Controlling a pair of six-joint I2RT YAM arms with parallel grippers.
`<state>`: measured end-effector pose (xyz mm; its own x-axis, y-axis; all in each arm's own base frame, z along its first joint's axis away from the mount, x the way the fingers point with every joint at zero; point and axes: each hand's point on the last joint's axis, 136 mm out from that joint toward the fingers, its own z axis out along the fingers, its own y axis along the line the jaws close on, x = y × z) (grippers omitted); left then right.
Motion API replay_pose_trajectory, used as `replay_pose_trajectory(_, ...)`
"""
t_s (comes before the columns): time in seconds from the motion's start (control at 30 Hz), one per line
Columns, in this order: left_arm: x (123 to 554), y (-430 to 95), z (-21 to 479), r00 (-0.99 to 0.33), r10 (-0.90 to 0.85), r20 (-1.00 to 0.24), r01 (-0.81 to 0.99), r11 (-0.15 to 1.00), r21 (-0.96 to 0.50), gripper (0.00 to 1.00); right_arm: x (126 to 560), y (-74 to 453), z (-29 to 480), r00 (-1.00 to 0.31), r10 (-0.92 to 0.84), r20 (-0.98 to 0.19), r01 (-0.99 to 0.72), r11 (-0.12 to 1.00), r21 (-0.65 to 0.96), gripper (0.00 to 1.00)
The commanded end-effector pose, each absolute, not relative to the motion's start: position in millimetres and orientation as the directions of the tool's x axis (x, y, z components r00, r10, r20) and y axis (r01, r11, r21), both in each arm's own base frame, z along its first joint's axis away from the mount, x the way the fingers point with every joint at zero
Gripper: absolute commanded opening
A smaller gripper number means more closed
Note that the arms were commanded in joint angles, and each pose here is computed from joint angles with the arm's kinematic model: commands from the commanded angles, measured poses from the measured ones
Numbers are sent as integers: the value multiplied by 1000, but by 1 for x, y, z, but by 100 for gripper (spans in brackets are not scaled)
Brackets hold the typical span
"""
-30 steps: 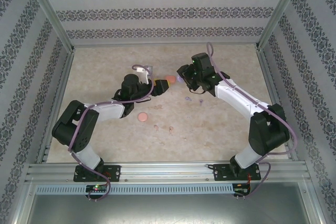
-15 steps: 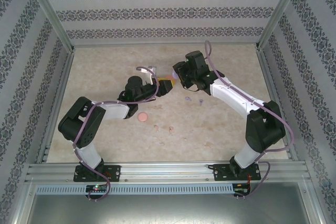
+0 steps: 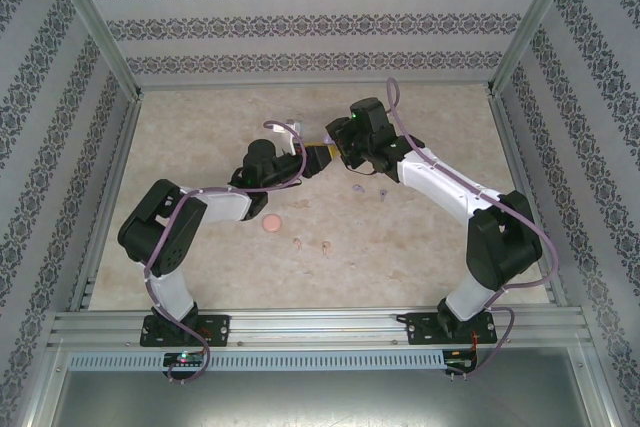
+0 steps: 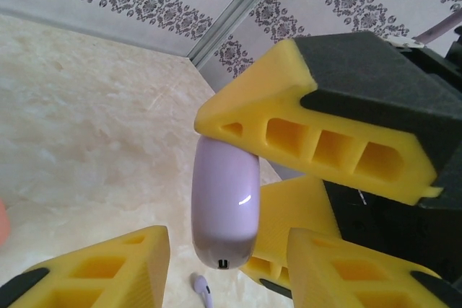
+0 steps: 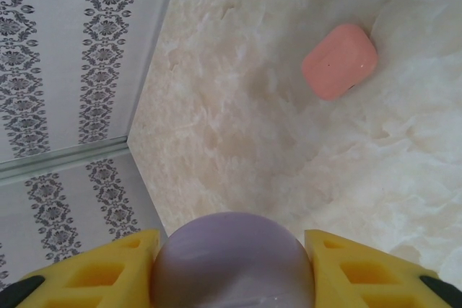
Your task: Insert the wireless bluetooth earbuds into the charging case
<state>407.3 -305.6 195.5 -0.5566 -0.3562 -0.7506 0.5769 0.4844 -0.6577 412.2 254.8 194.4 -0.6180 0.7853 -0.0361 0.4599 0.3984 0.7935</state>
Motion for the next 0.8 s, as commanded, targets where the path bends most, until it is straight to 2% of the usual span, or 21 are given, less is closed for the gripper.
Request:
replay_pose_trajectory(0.0, 409, -315, 218, -510, -386, -769, 627, 445, -639, 43, 410, 262, 201, -624, 781, -27, 442, 381, 812, 37)
replay_pose_trajectory(0.17, 411, -316, 218, -508, -389, -768, 627, 444, -640, 41, 410, 264, 201, -627, 779, -21, 440, 376, 816, 36)
replay_pose_trajectory(0.47, 413, -314, 226, -485, -409, -773, 632, 447, -633, 45, 409, 264, 199, -623, 783, -11, 444, 364, 818, 36)
replay_pose_trajectory(0.77, 413, -316, 228, -476, -414, -776, 648, 431, -628, 27, 408, 268, 203, -630, 776, 20, 440, 336, 833, 35)
